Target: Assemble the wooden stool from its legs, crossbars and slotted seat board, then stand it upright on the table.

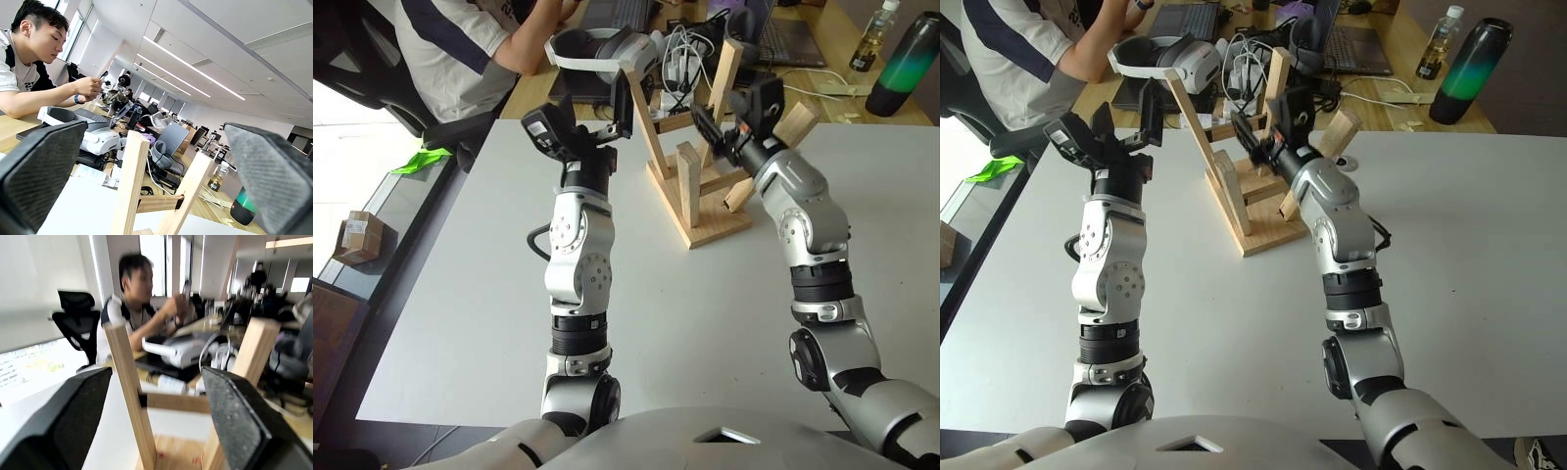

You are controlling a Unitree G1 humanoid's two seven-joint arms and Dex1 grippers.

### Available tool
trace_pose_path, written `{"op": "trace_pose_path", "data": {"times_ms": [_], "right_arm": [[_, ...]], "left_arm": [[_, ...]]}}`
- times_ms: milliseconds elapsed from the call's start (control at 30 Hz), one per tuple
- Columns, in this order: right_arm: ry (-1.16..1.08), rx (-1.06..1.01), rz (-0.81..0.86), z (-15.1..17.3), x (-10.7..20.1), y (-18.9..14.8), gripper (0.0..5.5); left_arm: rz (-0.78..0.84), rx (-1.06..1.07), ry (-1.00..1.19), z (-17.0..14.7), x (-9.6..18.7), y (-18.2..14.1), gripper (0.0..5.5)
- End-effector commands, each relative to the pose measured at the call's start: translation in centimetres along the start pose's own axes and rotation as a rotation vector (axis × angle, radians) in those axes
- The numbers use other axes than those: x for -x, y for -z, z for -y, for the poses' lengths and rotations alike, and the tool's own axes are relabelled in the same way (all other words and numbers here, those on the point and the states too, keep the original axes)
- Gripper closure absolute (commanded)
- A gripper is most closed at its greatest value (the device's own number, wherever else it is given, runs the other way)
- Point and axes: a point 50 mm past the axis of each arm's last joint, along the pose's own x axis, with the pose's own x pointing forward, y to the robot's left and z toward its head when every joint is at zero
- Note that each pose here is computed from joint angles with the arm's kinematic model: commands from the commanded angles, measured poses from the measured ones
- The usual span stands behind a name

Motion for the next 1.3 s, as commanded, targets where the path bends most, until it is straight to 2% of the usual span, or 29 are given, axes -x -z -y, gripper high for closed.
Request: {"op": "trace_pose_path", "data": {"times_ms": [33, 133, 200, 300, 400, 467, 567, 600, 667, 733, 800, 833, 900, 967, 1033, 1067, 1100, 1167, 1233, 1300], "right_arm": [[-0.105, -0.006, 0.119, -1.2, -1.1, -3.7, 2.08], [-0.040, -0.015, 0.203, -0.4, -1.3, -5.8, 2.08], [0.119, -0.007, 0.307, 2.3, -0.8, -7.9, 2.08], [0.430, 0.088, 0.415, 7.5, 1.7, -10.5, 2.08], [0.748, 0.225, 0.401, 12.5, 5.3, -11.0, 2.08], [0.873, 0.253, 0.356, 14.3, 6.8, -10.3, 2.08], [0.953, 0.248, 0.314, 15.5, 7.8, -9.1, 2.08], [0.962, 0.248, 0.308, 15.6, 8.0, -8.9, 2.08], [0.977, 0.263, 0.295, 15.9, 8.4, -8.3, 2.08], [1.029, 0.313, 0.257, 16.7, 10.0, -7.2, 2.08], [1.086, 0.344, 0.183, 17.5, 12.0, -5.5, 2.08], [1.114, 0.334, 0.140, 17.9, 13.0, -4.4, 2.30], [1.160, 0.322, 0.068, 18.3, 15.3, -2.6, 2.68], [1.168, 0.320, -0.038, 18.5, 16.6, -0.8, 3.09], [1.074, 0.219, -0.307, 18.0, 16.9, 3.8, 3.44], [0.954, 0.151, -0.470, 17.0, 17.1, 6.7, 3.47], [0.864, 0.112, -0.559, 16.1, 17.3, 8.6, 3.47], [0.699, 0.096, -0.722, 14.8, 18.9, 11.2, 3.47], [0.582, 0.075, -0.854, 14.0, 20.6, 12.7, 3.67], [0.411, 0.066, -0.975, 13.0, 21.7, 13.9, 3.93]], "left_arm": [[-0.103, 0.028, -0.026, -0.3, 0.1, 1.5, 0.34], [-0.423, -0.066, 0.108, 1.2, 0.9, 5.3, 0.34], [-0.575, -0.107, 0.269, 3.0, 1.9, 6.5, 0.34], [-0.632, -0.130, 0.460, 5.7, 2.5, 5.8, 0.34], [-0.647, -0.159, 0.583, 8.8, 2.8, 5.9, 0.34], [-0.656, -0.180, 0.653, 10.6, 2.7, 6.5, 0.34], [-0.668, -0.202, 0.706, 12.8, 2.3, 7.6, 0.34], [-0.640, -0.233, 0.712, 13.4, 1.8, 7.6, 0.34], [-0.466, -0.248, 0.703, 14.8, -0.1, 5.5, 0.34], [-0.053, -0.152, 0.649, 16.1, -3.1, -1.7, 0.34], [0.215, -0.156, 0.530, 14.4, -5.1, -7.6, 0.34], [0.253, -0.209, 0.441, 12.0, -6.0, -9.2, 0.34], [0.175, -0.314, 0.233, 5.9, -7.3, -9.6, 0.34], [0.029, -0.381, -0.089, -2.4, -7.6, -9.2, 0.34], [-0.247, -0.491, -0.340, -11.5, -6.2, -6.3, 0.34], [-0.436, -0.547, -0.362, -14.9, -4.7, -3.9, 0.34], [-0.589, -0.553, -0.347, -17.1, -3.1, -1.9, 0.34], [-0.834, -0.526, -0.241, -19.0, 0.1, 2.2, 0.34], [-0.937, -0.488, -0.154, -19.2, 1.6, 4.6, 0.34], [-1.011, -0.468, -0.098, -19.1, 2.8, 6.6, 0.62]]}}
